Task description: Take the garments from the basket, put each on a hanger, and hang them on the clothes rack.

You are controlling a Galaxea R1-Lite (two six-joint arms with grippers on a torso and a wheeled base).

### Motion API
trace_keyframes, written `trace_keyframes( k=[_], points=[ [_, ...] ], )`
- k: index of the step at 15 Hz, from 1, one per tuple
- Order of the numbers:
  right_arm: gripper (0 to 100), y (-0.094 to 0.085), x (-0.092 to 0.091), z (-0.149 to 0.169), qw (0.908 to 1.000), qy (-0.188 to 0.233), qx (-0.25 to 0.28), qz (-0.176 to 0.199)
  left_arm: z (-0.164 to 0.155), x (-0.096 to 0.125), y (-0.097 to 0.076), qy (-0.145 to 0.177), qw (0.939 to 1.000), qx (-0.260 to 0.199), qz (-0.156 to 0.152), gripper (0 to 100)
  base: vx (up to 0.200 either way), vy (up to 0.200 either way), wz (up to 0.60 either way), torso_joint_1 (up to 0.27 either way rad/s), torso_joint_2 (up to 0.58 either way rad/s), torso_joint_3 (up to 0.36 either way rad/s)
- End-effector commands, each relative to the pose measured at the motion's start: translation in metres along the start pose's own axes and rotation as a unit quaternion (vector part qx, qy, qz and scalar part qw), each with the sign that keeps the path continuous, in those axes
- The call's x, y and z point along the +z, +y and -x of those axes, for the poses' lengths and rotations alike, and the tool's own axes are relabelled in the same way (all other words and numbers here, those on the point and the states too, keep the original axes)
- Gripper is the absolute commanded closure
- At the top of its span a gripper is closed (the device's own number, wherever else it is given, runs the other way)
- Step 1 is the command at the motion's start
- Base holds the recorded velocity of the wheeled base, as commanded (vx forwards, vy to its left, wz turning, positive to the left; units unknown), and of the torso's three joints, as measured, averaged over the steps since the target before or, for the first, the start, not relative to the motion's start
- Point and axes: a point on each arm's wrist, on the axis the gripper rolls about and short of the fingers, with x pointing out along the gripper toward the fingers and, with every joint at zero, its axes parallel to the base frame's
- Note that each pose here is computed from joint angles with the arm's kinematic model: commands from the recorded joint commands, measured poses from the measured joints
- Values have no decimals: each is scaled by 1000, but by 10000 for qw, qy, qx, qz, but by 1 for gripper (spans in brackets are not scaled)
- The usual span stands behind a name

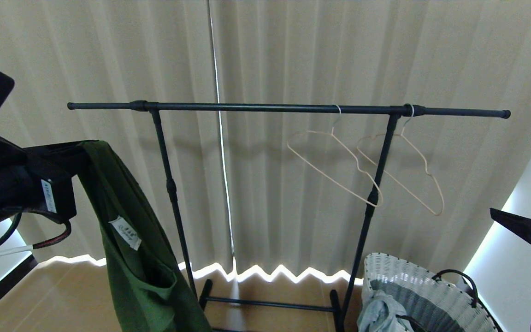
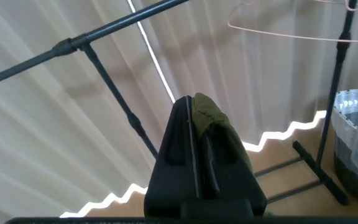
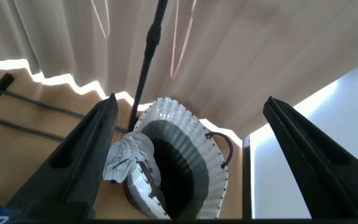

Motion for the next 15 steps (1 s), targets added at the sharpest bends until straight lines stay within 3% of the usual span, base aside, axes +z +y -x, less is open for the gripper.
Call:
trace_keyframes(
  k=[1, 9, 15],
  points=[
    [0, -1, 3, 1, 10000, 14, 14, 5, -1, -1, 1, 23, 10000, 42, -1, 100, 0, 0, 0, 0, 0, 0],
    [0, -1, 7, 5, 10000, 67, 24, -9, -6, -4, 0, 117, 9999, 11, 43, 100, 0, 0, 0, 0, 0, 0],
    [0, -1, 7, 7, 10000, 23, 9, 4, -6, -4, 0, 127, 9999, 16, 42, 100, 200, 0, 0, 2, -1, -1]
  ],
)
